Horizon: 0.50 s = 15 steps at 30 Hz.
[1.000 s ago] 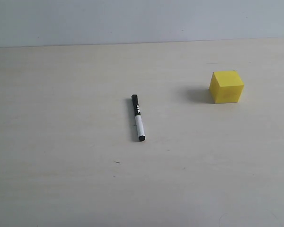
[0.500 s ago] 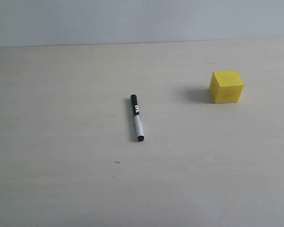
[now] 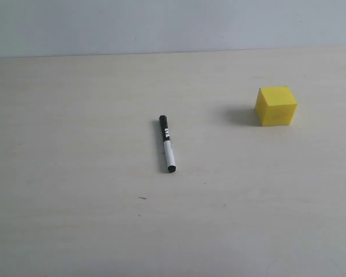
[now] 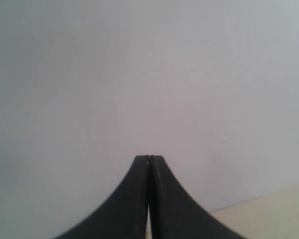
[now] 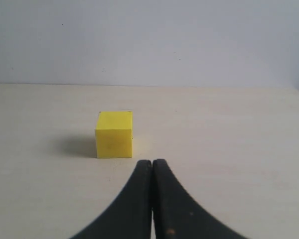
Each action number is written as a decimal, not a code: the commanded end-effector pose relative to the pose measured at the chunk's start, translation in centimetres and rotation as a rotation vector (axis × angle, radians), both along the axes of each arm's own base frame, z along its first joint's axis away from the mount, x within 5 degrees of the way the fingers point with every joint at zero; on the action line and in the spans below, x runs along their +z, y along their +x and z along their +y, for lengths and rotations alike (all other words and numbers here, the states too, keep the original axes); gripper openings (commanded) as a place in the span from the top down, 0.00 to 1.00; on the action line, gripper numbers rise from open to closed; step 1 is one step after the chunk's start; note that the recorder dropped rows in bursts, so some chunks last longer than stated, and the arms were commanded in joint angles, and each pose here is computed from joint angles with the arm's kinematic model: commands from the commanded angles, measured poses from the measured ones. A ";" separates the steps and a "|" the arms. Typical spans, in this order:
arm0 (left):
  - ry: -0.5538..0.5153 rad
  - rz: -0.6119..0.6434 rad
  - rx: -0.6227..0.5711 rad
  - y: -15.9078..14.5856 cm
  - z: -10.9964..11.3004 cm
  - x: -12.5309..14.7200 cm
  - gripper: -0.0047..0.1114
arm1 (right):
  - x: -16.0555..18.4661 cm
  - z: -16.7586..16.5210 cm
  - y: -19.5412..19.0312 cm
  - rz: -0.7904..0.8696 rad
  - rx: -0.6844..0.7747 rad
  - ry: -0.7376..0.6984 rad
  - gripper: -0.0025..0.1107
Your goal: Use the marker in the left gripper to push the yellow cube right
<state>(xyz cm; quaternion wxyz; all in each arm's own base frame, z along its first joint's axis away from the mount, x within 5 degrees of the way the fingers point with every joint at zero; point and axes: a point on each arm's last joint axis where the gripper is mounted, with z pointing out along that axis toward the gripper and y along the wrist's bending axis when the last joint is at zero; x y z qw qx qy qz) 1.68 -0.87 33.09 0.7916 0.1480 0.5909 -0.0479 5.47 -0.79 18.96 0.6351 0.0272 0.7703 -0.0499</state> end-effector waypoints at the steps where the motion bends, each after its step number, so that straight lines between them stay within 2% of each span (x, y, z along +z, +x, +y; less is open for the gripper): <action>1: -0.010 -0.008 0.045 0.9 0.0 -2.6 0.94 | 0.0 0.0 0.0 -0.014 0.006 0.000 0.98; 15: 0.000 0.170 0.068 3.2 -0.4 -9.1 0.94 | 0.0 0.0 0.0 -0.014 0.006 0.000 0.98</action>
